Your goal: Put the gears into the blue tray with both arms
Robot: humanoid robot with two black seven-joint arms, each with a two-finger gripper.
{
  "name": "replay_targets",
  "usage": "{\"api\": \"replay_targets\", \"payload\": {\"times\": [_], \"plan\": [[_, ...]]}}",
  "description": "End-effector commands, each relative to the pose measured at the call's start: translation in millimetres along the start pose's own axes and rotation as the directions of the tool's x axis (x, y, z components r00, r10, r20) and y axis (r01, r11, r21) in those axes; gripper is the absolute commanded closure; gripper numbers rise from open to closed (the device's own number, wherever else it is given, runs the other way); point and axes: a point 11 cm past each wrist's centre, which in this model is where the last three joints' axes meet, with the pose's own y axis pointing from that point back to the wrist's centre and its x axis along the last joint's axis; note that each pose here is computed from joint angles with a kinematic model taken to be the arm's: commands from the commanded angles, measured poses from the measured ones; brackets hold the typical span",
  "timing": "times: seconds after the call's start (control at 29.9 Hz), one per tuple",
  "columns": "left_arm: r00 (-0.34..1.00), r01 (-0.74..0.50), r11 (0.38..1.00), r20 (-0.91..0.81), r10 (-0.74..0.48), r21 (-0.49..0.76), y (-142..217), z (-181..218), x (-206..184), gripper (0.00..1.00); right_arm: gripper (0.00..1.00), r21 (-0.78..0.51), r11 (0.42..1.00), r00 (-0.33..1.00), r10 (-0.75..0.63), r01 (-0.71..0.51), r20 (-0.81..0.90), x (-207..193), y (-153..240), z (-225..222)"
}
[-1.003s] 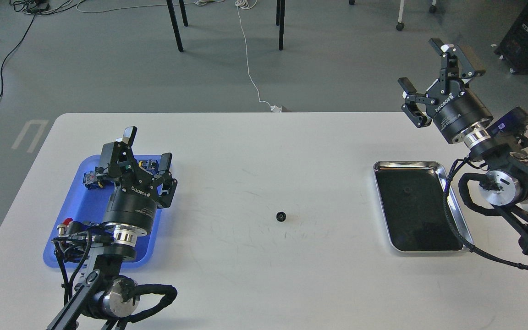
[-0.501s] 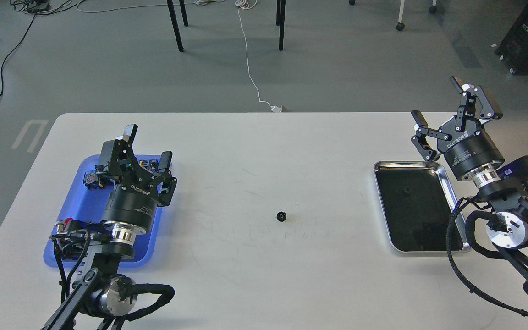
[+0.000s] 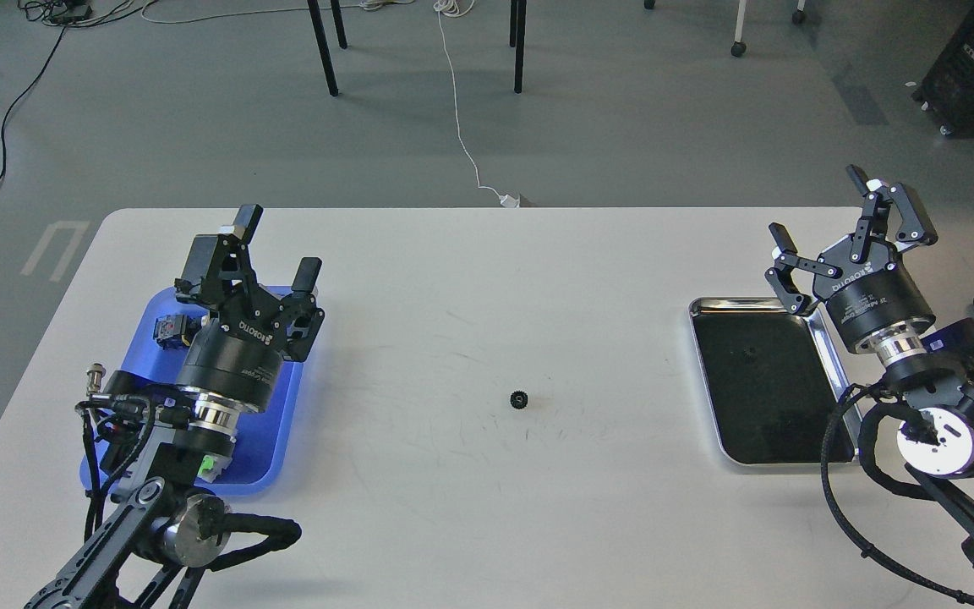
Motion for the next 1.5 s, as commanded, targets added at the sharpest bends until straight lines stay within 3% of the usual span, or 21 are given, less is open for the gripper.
{"api": "replay_targets", "payload": {"times": [0.0, 0.1, 0.13, 0.27, 0.37, 0.43, 0.47, 0.57, 0.7, 0.84, 1.0, 1.24, 1.47], "plan": [[0.962, 0.188, 0.982, 0.207, -0.181, -0.016, -16, 13, -19, 0.02, 0.01, -0.008, 1.0, 1.0, 0.007, -0.007, 0.003, 2, 4, 4], [0.923, 0.27, 0.963, 0.289, -0.254, -0.017, -20, 17, -29, 0.02, 0.01, -0.009, 1.0, 1.0, 0.009, -0.009, 0.002, 3, 5, 4], [0.844, 0.377, 0.926, 0.408, -0.349, 0.013, -24, 20, -37, 0.02, 0.01, -0.011, 1.0, 1.0, 0.011, -0.011, 0.001, 4, 6, 4], [0.627, 0.567, 0.812, 0.566, -0.536, 0.141, -32, 24, -55, 0.02, 0.01, -0.008, 1.0, 1.0, 0.023, -0.023, 0.011, 7, 9, 6], [0.456, 0.646, 0.73, 0.655, -0.602, 0.222, -41, 29, -66, 0.02, 0.01, -0.014, 0.999, 0.999, 0.04, -0.039, 0.017, 11, 12, 10], [0.415, 0.659, 0.712, 0.671, -0.614, 0.244, -42, 28, -69, 0.02, 0.01, -0.015, 0.999, 0.999, 0.043, -0.043, 0.02, 12, 13, 11], [0.219, 0.696, 0.627, 0.729, -0.649, 0.35, -43, 19, -79, 0.02, 0.01, -0.02, 0.998, 0.997, 0.065, -0.064, 0.043, 17, 18, 15], [-0.095, 0.689, 0.499, 0.748, -0.657, 0.526, -46, -1, -86, 0.02, 0.01, -0.02, 0.997, 0.996, 0.078, -0.077, 0.049, 19, 21, 15], [-0.48, 0.581, 0.378, 0.679, -0.555, 0.721, -56, -25, -84, 0.02, 0.01, -0.017, 0.996, 0.995, 0.084, -0.083, 0.05, 21, 22, 15], [-0.536, 0.549, 0.362, 0.65, -0.539, 0.753, -71, -34, -86, 0.02, 0.01, -0.011, 0.996, 0.995, 0.09, -0.089, 0.046, 22, 22, 12], [-0.639, 0.488, 0.264, 0.546, -0.542, 0.832, -73, -67, -93, 0.04, 0.01, -0.007, 0.994, 0.994, 0.106, -0.106, 0.035, 24, 22, 9], [-0.671, 0.469, 0.185, 0.485, -0.56, 0.863, -62, -105, -111, 0.08, 0.01, 0.002, 0.993, 0.993, 0.118, -0.118, 0.024, 26, 21, 5], [-0.663, 0.445, 0.192, 0.466, -0.586, 0.875, -68, -127, -115, 0.1, 0.01, 0.006, 0.992, 0.992, 0.126, -0.127, 0.016, 29, 22, 2]]}}
